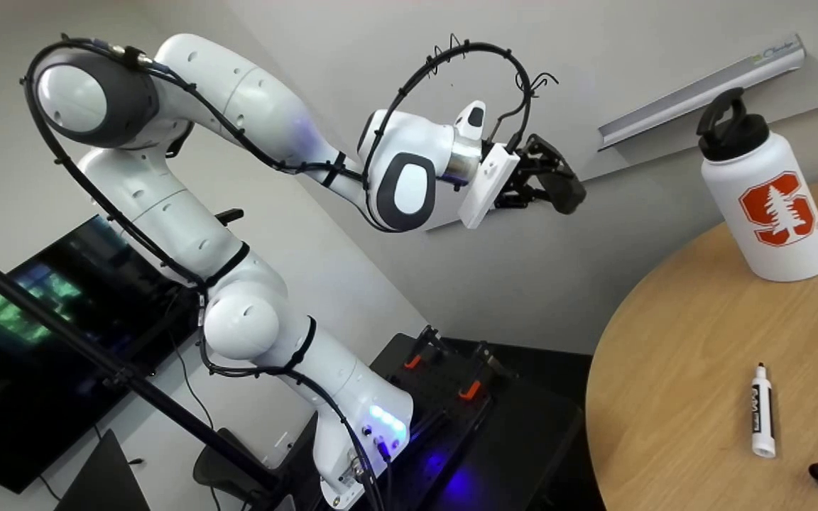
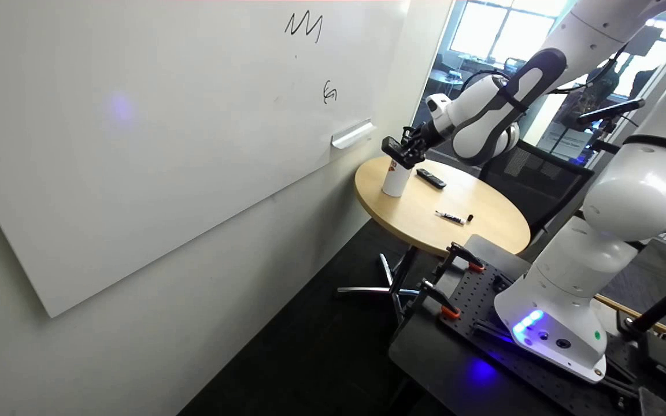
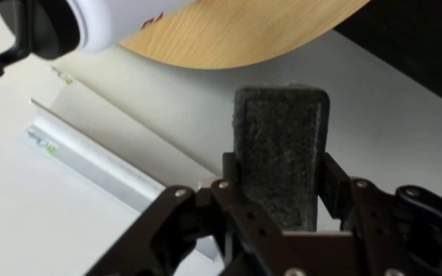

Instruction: Use the duster to erase the left writings on the white board

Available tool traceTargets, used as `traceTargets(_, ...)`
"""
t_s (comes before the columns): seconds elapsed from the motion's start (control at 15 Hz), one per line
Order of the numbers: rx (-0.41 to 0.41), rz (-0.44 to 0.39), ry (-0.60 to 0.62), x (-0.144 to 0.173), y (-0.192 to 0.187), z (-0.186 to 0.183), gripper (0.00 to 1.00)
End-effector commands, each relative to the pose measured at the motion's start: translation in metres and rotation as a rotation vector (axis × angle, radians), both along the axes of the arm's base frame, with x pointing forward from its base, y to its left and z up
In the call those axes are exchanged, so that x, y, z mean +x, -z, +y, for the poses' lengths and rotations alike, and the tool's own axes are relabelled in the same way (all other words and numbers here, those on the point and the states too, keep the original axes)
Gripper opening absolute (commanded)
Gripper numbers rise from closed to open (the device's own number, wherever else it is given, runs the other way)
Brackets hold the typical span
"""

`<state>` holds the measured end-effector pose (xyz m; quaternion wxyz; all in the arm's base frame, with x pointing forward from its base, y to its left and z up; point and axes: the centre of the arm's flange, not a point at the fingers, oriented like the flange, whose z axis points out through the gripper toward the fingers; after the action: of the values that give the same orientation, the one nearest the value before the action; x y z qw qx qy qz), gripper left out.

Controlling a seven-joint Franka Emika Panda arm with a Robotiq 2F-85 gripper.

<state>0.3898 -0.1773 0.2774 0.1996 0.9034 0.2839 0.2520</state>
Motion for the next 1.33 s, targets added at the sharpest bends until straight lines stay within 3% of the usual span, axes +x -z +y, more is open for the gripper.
traceTargets(0.0, -0.003, -0.023, -0.001, 0.004, -0.01, 0.002, 0.53)
traceTargets(0.33, -0.005, -0.047, 0.006, 0.006, -0.02, 0.002, 0.53)
traceTargets(0.4, -0.005, -0.047, 0.007, 0.006, -0.02, 0.002, 0.28)
traceTargets(0.6, -0.025, -0.144, -0.058, 0.021, -0.034, 0.021, 0.28)
traceTargets(1.13, -0.166, -0.388, -0.331, 0.082, -0.141, 0.099, 0.28)
traceTargets(1.2, -0.179, -0.409, -0.358, 0.089, -0.15, 0.108, 0.28)
traceTargets(1.27, -0.15, -0.354, -0.314, 0.082, -0.165, 0.099, 0.28)
